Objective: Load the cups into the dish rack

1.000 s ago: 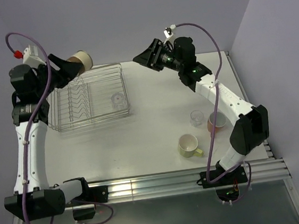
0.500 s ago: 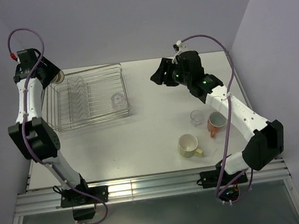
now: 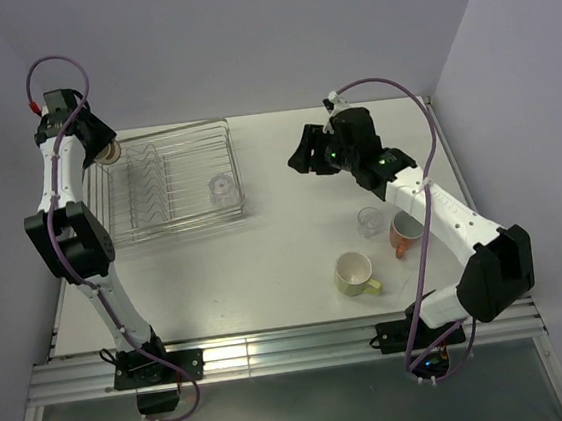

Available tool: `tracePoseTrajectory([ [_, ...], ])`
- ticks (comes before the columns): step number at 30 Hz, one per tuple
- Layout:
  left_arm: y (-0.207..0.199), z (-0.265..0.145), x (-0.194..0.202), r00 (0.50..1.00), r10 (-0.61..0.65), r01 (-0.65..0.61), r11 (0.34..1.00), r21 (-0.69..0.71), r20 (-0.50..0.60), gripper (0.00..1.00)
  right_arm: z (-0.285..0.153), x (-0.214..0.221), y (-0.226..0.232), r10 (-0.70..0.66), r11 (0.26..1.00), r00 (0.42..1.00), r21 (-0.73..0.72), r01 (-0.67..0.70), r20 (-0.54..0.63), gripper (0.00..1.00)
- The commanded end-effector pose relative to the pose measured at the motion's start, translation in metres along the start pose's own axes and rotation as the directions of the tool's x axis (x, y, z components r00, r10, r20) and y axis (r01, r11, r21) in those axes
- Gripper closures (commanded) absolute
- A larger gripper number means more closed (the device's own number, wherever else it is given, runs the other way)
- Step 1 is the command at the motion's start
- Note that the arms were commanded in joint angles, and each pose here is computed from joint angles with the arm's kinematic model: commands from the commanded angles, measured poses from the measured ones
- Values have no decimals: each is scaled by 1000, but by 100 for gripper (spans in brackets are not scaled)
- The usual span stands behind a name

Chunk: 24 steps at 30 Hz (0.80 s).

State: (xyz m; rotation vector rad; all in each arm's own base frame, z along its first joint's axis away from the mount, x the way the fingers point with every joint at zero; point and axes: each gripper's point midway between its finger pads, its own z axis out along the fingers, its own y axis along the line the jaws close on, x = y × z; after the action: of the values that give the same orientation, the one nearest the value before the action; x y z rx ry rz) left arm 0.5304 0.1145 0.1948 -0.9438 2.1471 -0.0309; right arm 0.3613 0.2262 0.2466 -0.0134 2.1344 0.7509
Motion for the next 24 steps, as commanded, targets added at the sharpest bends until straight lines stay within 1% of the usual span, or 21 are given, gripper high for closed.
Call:
tracePoseTrajectory([
  [1, 7, 9, 7, 1000, 25, -25, 999, -21, -6, 100, 1, -7, 4, -29, 999, 999, -13, 29, 28, 38],
  [6, 17, 22, 30, 997, 37, -39, 999, -36, -62, 100, 6, -4, 1, -27, 1000, 1000, -8, 27, 15, 38],
  [12, 28, 39, 46, 994, 31, -39, 997, -67, -108, 100, 11, 1, 1, -28, 999, 1000, -17, 28, -3, 38],
  [18, 35, 56, 58, 989, 25, -38, 996, -86, -147, 100, 14, 4, 0, -29, 999, 999, -18, 29, -18, 38],
  [24, 39, 63, 61, 987, 16, -32, 994, -100, -158, 100, 18, 6, -1, -32, 999, 999, -21, 31, -31, 38],
])
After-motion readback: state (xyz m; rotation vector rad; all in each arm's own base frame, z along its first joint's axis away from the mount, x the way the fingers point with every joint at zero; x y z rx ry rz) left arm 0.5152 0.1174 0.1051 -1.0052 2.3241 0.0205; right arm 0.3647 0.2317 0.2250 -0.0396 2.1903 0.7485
